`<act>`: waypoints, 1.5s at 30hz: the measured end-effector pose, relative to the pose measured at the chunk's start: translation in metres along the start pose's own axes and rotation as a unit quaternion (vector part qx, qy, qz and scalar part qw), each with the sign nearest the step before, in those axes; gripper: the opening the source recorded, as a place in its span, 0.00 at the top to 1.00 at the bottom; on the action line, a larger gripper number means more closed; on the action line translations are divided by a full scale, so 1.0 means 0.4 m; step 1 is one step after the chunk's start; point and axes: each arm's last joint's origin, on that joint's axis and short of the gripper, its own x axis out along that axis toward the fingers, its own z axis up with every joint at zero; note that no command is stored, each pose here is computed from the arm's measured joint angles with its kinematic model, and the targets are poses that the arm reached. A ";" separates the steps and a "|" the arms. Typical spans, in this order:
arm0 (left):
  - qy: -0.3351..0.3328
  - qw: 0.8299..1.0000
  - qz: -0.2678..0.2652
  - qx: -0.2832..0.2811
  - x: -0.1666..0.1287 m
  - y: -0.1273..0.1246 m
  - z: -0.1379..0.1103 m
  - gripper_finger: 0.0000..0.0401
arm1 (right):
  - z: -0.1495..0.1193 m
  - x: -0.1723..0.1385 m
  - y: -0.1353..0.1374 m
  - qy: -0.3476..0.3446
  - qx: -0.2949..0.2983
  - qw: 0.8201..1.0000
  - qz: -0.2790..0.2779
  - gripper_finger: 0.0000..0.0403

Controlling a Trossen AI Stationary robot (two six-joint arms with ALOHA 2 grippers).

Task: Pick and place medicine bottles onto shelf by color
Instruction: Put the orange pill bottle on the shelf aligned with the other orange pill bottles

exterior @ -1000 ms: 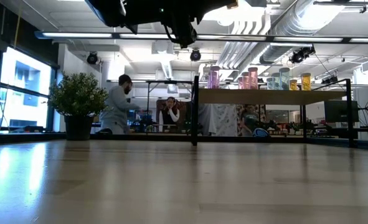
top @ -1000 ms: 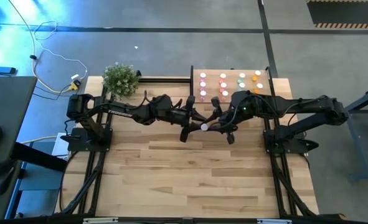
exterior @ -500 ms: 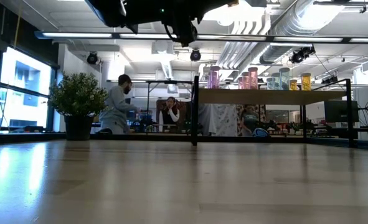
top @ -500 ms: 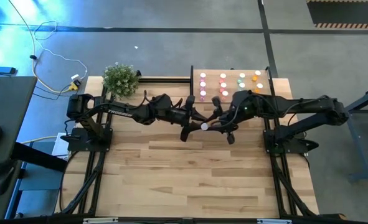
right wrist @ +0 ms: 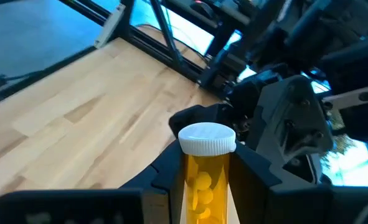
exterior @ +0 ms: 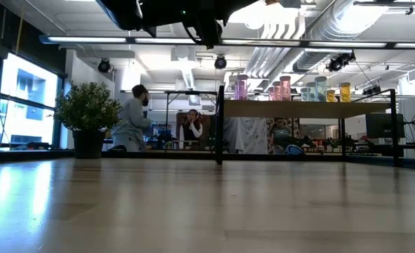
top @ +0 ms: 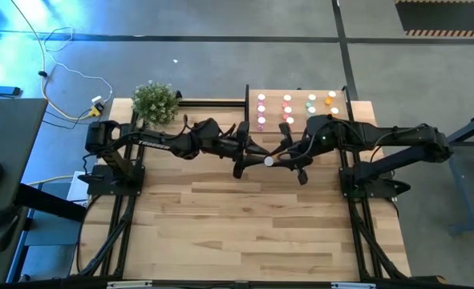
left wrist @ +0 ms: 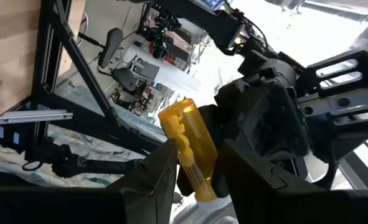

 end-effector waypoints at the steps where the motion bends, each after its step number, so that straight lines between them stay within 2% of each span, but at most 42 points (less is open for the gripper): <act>1: -0.001 1.000 -0.001 0.001 0.000 -0.001 0.001 0.71 | 0.000 -0.001 -0.001 0.003 0.001 1.000 -0.005 0.77; 14: 0.007 0.999 0.008 0.037 -0.007 -0.006 0.015 0.71 | 0.009 -0.042 -0.001 -0.001 0.023 0.999 -0.033 0.77; 20: -0.007 0.996 0.002 0.084 -0.017 -0.020 0.040 0.71 | 0.022 -0.101 -0.003 -0.009 0.046 0.995 -0.089 0.77; 27: -0.031 0.982 -0.005 0.187 -0.035 -0.041 0.078 0.71 | 0.033 -0.177 -0.005 -0.018 0.104 0.977 -0.183 0.77; 31: -0.049 0.970 -0.007 0.239 -0.045 -0.052 0.099 0.71 | 0.033 -0.214 -0.009 -0.021 0.164 0.952 -0.256 0.77; 35: -0.062 0.955 -0.009 0.290 -0.055 -0.062 0.116 0.71 | 0.030 -0.243 -0.011 -0.026 0.232 0.918 -0.322 0.77; 39: -0.068 0.935 -0.029 0.348 -0.064 -0.080 0.126 0.71 | 0.017 -0.261 -0.011 -0.017 0.294 0.874 -0.386 0.77; 45: -0.068 0.898 -0.072 0.429 -0.080 -0.114 0.134 0.71 | -0.007 -0.274 -0.009 -0.004 0.375 0.792 -0.481 0.77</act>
